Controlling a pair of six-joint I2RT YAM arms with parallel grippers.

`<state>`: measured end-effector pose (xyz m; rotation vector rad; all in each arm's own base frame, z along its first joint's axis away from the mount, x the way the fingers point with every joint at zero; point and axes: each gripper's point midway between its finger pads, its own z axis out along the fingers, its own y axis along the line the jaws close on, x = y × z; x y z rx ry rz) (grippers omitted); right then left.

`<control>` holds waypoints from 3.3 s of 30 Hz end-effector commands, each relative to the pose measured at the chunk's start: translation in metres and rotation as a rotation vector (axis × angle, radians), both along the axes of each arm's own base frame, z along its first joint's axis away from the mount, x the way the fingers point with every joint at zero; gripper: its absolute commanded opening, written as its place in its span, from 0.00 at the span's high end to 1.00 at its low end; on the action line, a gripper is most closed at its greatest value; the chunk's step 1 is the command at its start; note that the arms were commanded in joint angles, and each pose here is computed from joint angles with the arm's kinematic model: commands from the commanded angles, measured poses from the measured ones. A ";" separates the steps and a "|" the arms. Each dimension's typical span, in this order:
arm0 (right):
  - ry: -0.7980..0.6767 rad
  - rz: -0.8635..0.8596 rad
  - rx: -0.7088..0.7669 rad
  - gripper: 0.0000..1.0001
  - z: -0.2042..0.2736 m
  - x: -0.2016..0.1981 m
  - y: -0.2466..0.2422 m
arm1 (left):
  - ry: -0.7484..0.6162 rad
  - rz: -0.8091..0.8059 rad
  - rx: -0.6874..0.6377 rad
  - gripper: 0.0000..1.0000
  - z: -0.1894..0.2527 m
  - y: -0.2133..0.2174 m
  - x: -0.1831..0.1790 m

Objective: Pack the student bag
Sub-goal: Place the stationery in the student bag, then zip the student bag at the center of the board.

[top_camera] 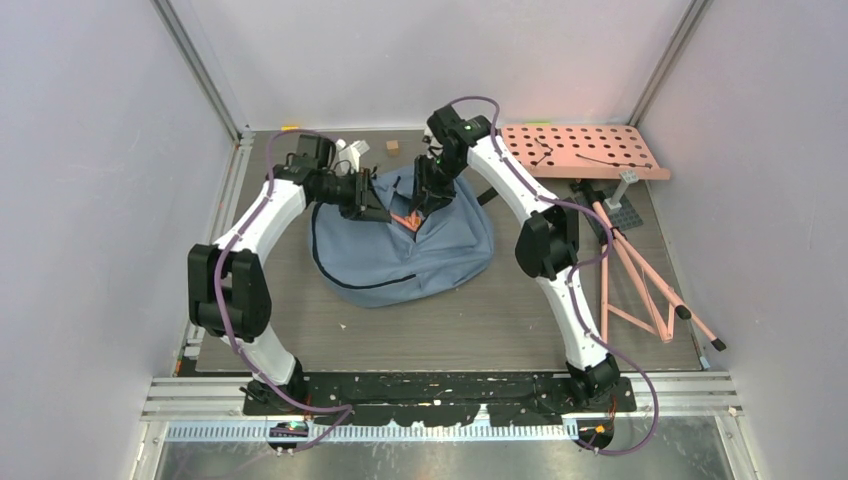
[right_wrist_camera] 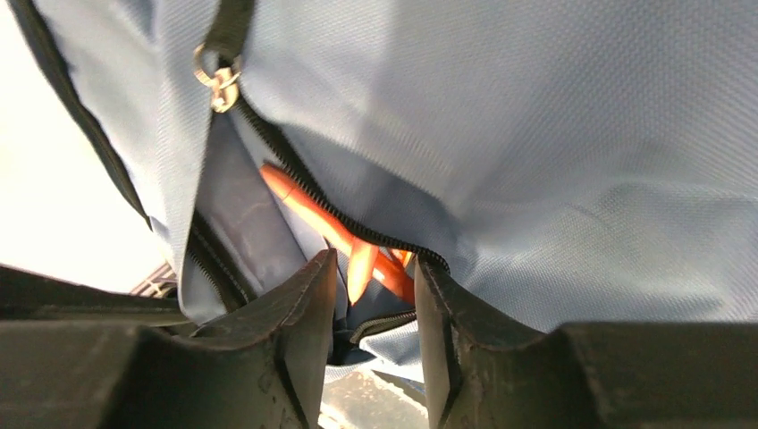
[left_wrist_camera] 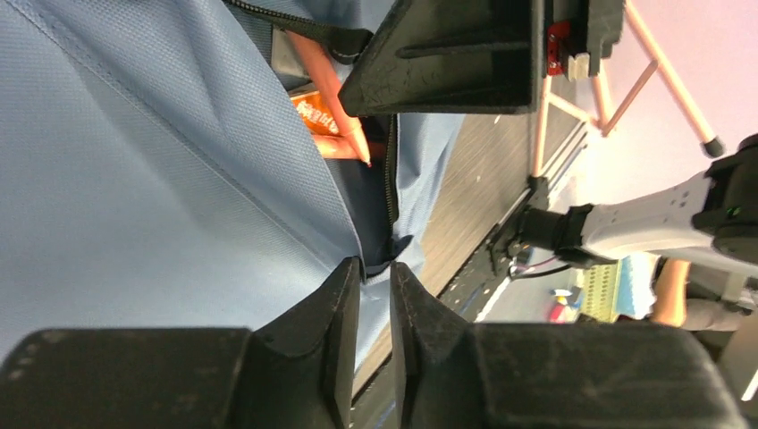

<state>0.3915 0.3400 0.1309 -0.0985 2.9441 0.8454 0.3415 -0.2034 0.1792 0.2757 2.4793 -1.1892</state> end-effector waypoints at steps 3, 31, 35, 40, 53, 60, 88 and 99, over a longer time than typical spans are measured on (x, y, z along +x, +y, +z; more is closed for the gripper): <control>-0.319 0.069 0.137 0.53 0.100 0.011 0.003 | -0.091 0.060 -0.078 0.63 0.059 0.000 0.015; -0.505 -0.169 0.483 0.50 0.092 0.137 0.054 | -0.076 0.441 0.043 0.28 0.078 0.069 0.071; -0.464 -0.179 0.455 0.53 0.063 0.141 0.056 | -0.046 0.445 0.031 0.33 0.070 0.072 0.068; -0.393 -0.157 0.418 0.53 0.036 0.129 0.058 | -0.022 0.441 0.015 0.35 0.063 0.071 0.067; -0.304 -0.092 0.429 0.53 0.005 0.108 0.075 | -0.001 0.426 -0.008 0.36 0.057 0.067 0.065; -0.309 -0.087 0.306 0.53 -0.014 0.102 0.063 | -0.004 0.429 -0.011 0.36 0.059 0.067 0.063; -0.382 -0.043 0.598 0.94 0.067 0.093 0.103 | 0.041 0.446 -0.020 0.36 0.046 0.066 0.066; -0.374 0.021 0.654 0.95 0.096 0.064 0.096 | 0.095 0.455 -0.065 0.39 0.030 0.055 0.091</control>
